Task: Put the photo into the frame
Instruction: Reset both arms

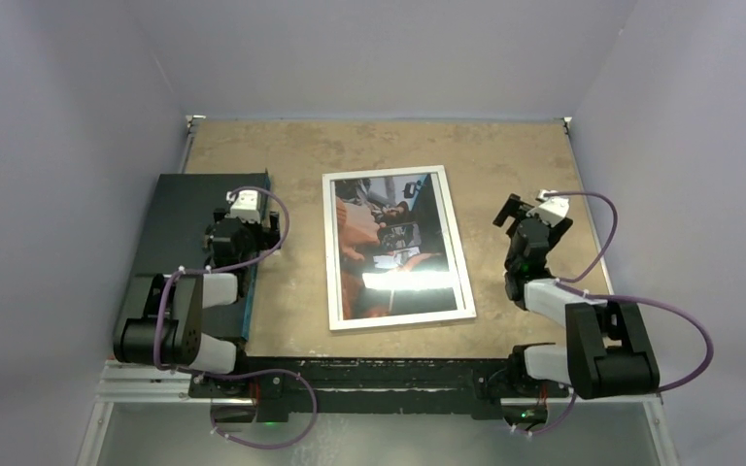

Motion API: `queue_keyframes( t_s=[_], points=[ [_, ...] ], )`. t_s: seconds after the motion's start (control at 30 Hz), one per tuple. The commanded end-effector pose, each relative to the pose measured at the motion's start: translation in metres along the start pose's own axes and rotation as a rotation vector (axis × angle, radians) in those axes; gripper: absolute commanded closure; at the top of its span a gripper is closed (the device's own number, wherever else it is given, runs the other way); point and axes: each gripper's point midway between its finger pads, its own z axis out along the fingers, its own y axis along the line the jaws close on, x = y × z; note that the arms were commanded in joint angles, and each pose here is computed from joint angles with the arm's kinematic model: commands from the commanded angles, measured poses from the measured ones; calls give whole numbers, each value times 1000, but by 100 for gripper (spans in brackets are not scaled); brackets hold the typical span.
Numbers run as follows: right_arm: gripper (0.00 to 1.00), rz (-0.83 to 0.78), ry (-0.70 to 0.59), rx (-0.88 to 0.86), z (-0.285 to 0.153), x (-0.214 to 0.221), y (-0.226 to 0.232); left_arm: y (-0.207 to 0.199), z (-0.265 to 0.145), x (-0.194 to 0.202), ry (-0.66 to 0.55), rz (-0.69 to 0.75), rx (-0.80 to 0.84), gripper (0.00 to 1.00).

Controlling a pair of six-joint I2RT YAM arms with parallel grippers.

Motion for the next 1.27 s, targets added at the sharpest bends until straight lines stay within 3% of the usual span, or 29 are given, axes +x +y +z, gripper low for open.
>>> queue_keyframes(
  t_s=[0.0,0.13,0.23,0.3,0.4,0.43,0.47,0.5,0.57,0.63,0.7,1.23],
  points=[
    [1,108,-194,-30,-2,-44,6,6,6,-29,-140,-57,-34,0],
    [1,104,-257,-42,4,-51,10,9,0,-45,-271,-65,-50,0],
    [1,98,-268,-75,2,-37,11,1,1,-31,-286,-39,-8,0],
    [1,83,-350,-88,-7,-45,7,-4,2,-26,-300,-28,18,0],
    [1,17,-276,-200,-1,-29,30,0,10,-24,-261,-43,-8,1],
    [1,-8,-336,-217,0,-37,35,5,17,-23,-237,-61,-34,2],
    [1,-64,-310,-186,6,-27,36,8,20,-18,-194,-55,-58,2],
    [1,-58,-202,-219,12,-9,43,7,19,-16,-193,-52,-66,1],
    [1,-53,-246,-237,14,-18,42,7,18,-20,-215,-52,-67,0],
    [1,-46,-188,-249,13,-8,43,7,17,-17,-203,-50,-68,0],
    [1,-47,-259,-212,11,-21,35,7,17,-20,-216,-51,-66,0],
    [1,-52,-242,-226,12,-17,38,7,19,-18,-203,-46,-78,0]
  ],
)
